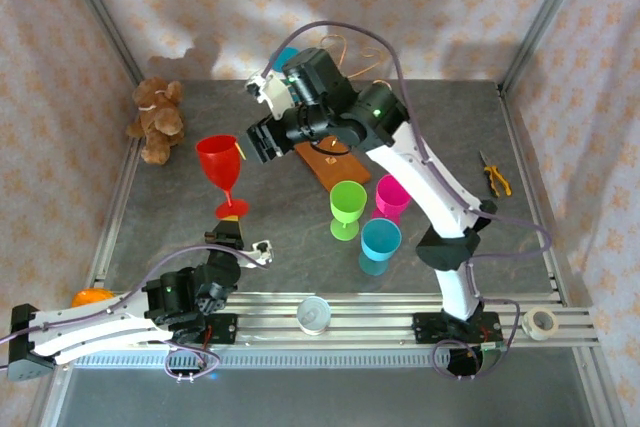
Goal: Take the wine glass off the wine glass rack
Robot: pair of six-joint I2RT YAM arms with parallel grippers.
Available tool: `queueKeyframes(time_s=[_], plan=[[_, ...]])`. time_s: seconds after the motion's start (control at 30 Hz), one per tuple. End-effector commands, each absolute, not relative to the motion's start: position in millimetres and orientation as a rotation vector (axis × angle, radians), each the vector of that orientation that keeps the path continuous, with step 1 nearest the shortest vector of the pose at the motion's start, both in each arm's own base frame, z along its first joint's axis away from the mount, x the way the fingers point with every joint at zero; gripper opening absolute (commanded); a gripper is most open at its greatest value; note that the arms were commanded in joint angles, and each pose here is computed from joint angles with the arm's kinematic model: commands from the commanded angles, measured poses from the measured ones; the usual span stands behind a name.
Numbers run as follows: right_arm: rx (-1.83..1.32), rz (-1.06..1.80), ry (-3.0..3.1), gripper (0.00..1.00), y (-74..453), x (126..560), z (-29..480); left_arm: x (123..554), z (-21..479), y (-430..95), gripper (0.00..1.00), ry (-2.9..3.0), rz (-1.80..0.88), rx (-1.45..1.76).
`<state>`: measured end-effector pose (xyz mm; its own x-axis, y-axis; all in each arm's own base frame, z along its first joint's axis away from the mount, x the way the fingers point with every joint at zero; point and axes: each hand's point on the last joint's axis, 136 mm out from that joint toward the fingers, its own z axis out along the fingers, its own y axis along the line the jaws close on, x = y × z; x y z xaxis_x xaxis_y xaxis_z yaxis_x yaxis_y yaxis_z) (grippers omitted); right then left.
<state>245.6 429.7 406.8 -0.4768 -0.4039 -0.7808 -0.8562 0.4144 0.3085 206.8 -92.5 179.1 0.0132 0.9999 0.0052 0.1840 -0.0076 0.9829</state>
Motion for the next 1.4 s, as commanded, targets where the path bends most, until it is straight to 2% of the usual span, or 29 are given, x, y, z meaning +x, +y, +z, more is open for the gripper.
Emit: queueKeyframes(time_s=[0.0,0.23,0.7,0.97,1.37], plan=[[-1.101,0.903,1.988,0.66,432.2,247.4,414.4,205.4,178.0,-90.9,0.00,1.317,1.134,1.369],[-1.159,0.874,1.910,0.66,455.7,255.7,405.3,202.2,175.4,-97.1,0.00,1.283,1.124,1.405],[-1.297,0.910,1.862,0.74,486.6,251.5,377.9,202.3,174.0,-107.7,0.00,1.239,1.156,1.455],[-1.382,0.929,1.919,0.77,487.2,242.4,352.6,202.5,173.6,-108.9,0.00,1.232,1.164,1.464],[-1.493,0.928,2.013,0.76,472.2,223.8,328.3,202.0,173.2,-106.2,0.00,1.237,1.165,1.455]])
